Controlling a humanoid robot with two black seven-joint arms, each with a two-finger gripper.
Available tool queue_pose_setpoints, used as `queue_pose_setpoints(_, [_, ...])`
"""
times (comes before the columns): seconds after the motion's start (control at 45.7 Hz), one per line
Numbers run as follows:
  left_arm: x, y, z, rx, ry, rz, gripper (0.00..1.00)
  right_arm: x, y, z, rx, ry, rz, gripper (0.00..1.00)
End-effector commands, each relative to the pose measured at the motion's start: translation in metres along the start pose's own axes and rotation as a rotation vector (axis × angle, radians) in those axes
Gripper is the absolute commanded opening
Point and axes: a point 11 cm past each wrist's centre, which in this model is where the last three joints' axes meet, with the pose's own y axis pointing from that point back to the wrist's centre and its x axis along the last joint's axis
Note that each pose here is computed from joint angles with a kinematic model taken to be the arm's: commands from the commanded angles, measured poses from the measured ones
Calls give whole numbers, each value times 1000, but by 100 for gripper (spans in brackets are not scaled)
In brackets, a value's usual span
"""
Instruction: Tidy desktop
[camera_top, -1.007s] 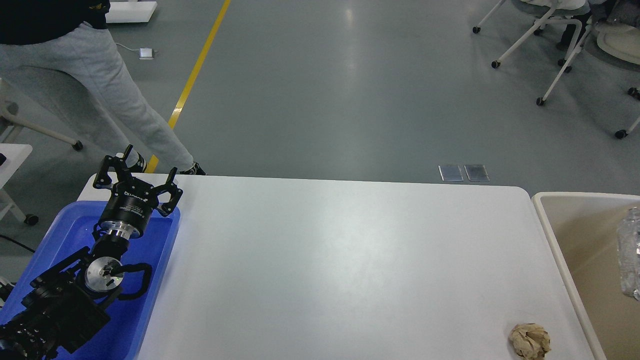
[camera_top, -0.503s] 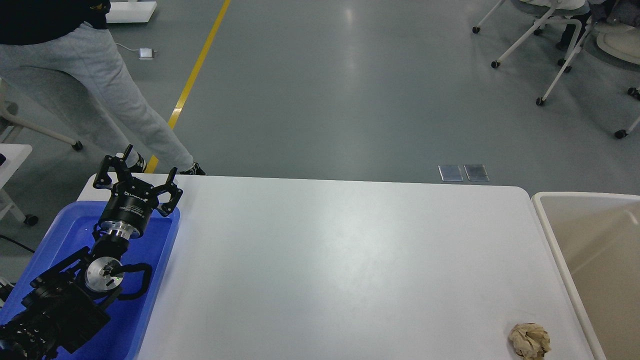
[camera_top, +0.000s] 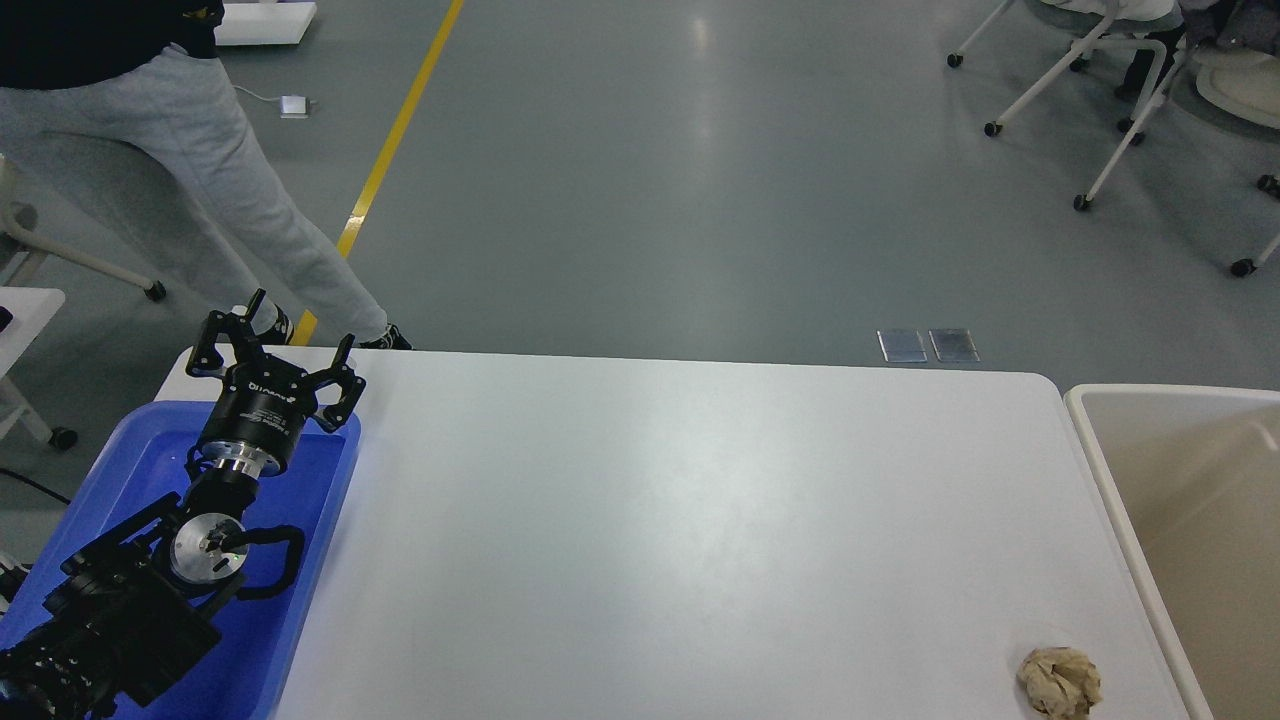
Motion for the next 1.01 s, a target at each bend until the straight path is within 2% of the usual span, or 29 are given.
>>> queue_pose_setpoints(0.0, [0, 0, 0, 0, -1, 1, 100, 30, 1, -54, 119, -204, -55, 99])
queue_pose_setpoints(0.284, [0, 0, 0, 0, -1, 1, 100, 5, 17, -113, 312, -540, -267, 99])
queue_pose_setpoints(0.438, [0, 0, 0, 0, -1, 1, 100, -59, 39, -129, 422, -586, -431, 99])
queue_pose_setpoints(0.7, [0, 0, 0, 0, -1, 1, 100, -174, 76, -116, 394, -793, -585, 99])
queue_pose_setpoints(0.875, [0, 0, 0, 0, 0, 0, 100, -209, 87, -117, 373, -890, -627, 99])
queue_pose_setpoints(0.985, [0, 0, 0, 0, 1, -1, 100, -210, 86, -122, 381, -941, -605, 99])
